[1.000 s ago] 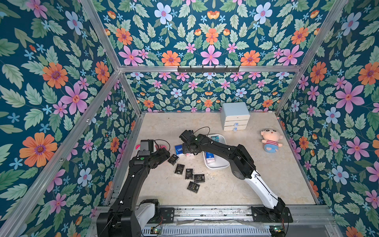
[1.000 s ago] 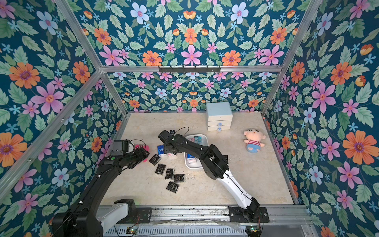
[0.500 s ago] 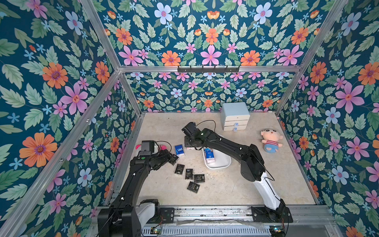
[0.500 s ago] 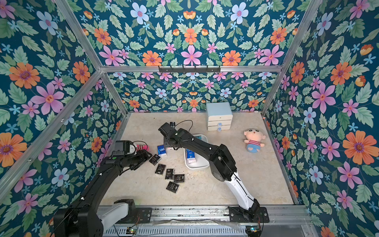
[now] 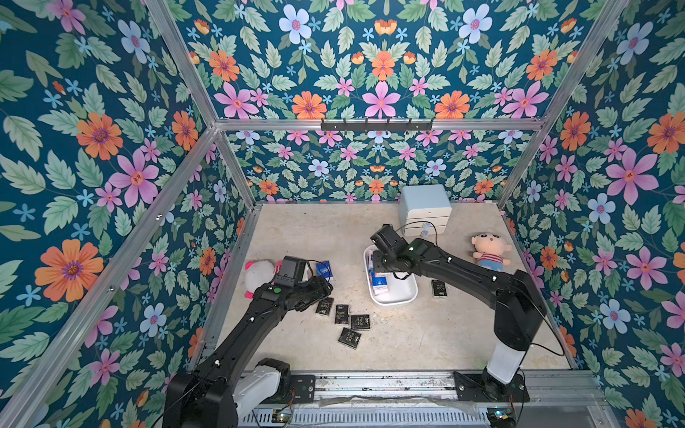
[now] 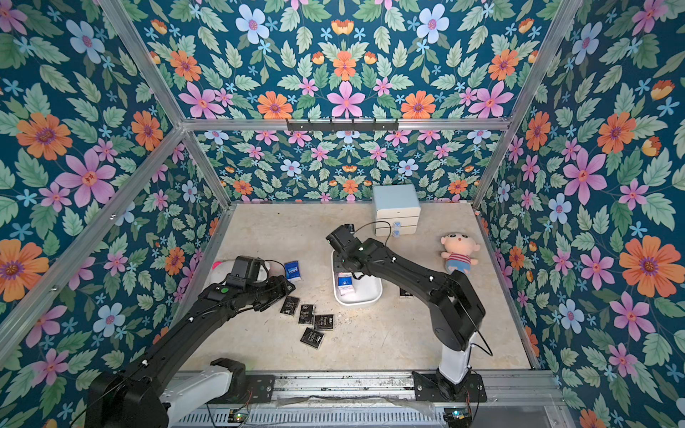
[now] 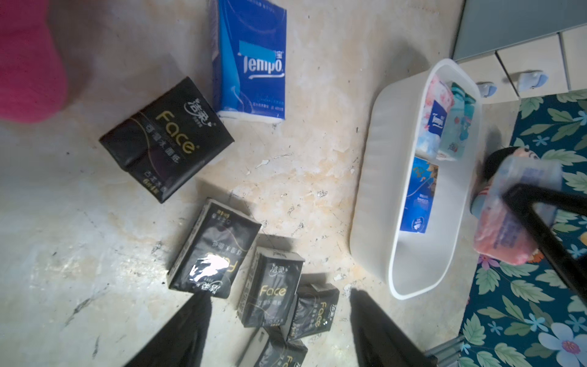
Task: Put the pocket tissues into the storage box
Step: Place the pocket tissues in the storage box.
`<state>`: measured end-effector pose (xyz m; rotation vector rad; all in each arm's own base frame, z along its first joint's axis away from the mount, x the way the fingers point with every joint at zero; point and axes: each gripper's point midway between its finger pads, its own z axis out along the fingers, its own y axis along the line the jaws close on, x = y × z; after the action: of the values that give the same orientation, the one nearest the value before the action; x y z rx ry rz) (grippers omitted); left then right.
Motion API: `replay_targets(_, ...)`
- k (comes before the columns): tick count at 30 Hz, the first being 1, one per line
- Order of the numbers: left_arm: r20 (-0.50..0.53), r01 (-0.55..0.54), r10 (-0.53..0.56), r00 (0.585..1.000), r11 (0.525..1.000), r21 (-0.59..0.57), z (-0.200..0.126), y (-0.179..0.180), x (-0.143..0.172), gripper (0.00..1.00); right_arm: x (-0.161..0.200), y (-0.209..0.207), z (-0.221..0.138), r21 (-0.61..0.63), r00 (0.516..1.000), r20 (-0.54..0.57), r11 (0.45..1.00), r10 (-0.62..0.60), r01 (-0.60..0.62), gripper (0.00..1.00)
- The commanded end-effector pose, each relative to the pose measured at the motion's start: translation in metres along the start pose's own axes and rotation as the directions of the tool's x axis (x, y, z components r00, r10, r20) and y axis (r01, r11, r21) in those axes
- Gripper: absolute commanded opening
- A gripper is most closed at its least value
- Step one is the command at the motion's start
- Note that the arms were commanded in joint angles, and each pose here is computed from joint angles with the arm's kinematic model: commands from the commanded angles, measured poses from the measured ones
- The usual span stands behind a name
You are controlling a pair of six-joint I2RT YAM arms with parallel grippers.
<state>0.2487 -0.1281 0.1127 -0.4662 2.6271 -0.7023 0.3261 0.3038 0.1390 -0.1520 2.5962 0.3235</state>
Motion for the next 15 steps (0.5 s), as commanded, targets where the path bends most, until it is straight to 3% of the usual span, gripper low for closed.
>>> replay_targets(1, 0.064, 0.026, -0.025, 0.998, 1.0, -0.014, 0.0, -0.006, -0.012, 0.75, 0.008, -0.022, -0.005, -0.001, 1.0, 0.006, 1.0, -0.015, 0.015, 0.5)
replay_targets(7, 0.061, 0.014, -0.013, 0.998, 1.0, -0.022, -0.001, -0.019, -0.022, 0.74, 0.022, -0.04, -0.003, 0.006, 0.999, -0.009, 0.999, -0.043, 0.044, 0.51)
replay_targets(15, 0.12, 0.011, -0.003, 0.993, 0.998, -0.064, -0.013, -0.027, -0.025, 0.74, 0.028, -0.055, 0.039, 0.076, 0.996, -0.046, 0.994, -0.073, 0.076, 0.51)
